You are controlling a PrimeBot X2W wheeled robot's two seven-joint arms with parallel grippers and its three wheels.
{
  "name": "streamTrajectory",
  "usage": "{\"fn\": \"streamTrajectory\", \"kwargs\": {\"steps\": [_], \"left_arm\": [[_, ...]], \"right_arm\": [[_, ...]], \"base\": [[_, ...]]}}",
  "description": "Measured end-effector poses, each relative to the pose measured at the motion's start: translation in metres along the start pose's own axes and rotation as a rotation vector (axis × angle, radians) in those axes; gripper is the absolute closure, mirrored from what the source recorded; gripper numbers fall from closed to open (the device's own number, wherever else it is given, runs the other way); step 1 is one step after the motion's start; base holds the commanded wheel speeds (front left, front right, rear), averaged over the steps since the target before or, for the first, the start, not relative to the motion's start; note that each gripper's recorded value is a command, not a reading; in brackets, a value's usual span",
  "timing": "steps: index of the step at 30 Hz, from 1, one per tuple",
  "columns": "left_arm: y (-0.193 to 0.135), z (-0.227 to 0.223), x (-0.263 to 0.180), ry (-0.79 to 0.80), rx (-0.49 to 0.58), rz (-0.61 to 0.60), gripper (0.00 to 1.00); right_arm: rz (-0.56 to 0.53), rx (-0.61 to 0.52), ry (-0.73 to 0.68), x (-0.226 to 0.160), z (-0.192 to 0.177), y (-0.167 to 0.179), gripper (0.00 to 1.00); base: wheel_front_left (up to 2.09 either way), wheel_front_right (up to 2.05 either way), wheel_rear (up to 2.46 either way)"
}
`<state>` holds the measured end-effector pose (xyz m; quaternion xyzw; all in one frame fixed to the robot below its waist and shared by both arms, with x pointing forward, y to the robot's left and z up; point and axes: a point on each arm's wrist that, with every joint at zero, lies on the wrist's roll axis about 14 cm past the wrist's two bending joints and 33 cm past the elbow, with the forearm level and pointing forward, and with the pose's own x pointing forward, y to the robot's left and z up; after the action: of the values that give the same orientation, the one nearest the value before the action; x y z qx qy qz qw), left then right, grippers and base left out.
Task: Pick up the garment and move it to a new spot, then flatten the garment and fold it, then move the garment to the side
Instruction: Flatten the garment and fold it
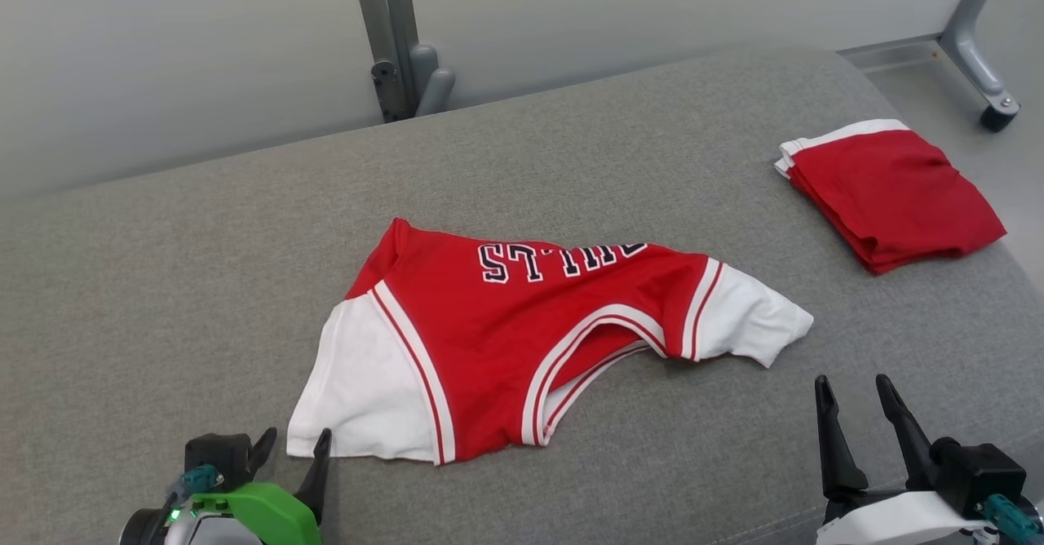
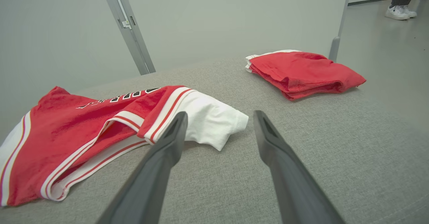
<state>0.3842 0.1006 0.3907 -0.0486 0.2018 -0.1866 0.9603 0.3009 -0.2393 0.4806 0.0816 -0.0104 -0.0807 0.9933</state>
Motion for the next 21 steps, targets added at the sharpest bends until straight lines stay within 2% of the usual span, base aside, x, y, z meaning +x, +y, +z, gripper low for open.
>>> {"fn": "streamTrajectory", "kwargs": {"steps": [6,7,8,9,18,21], "left_arm": [[0.015,-0.022,0.015,0.135,0.007,0.024,0.0],[0.015,-0.022,0.018,0.141,0.002,0.023,0.2],[0.014,-0.023,0.02,0.148,-0.001,0.021,0.88],[0.013,-0.026,0.021,0.161,-0.005,0.018,1.0],[-0.007,-0.026,0.02,0.17,-0.048,-0.044,1.0],[-0.015,-0.025,0.016,0.174,-0.097,-0.067,1.0]], "right_arm": [[-0.042,0.007,0.019,-0.003,-0.005,-0.011,0.0],[-0.047,0.009,0.021,-0.003,-0.005,-0.013,0.0],[-0.052,0.009,0.024,-0.003,-0.006,-0.014,0.0],[-0.056,0.01,0.027,-0.003,-0.007,-0.015,0.0],[-0.043,0.024,0.037,0.003,-0.011,-0.011,0.0],[-0.03,0.025,0.036,0.006,-0.011,-0.007,0.0]], "base": [[0.0,0.0,0.0],[0.0,0.0,0.0],[0.0,0.0,0.0],[0.0,0.0,0.0],[0.0,0.0,0.0],[0.0,0.0,0.0]]}}
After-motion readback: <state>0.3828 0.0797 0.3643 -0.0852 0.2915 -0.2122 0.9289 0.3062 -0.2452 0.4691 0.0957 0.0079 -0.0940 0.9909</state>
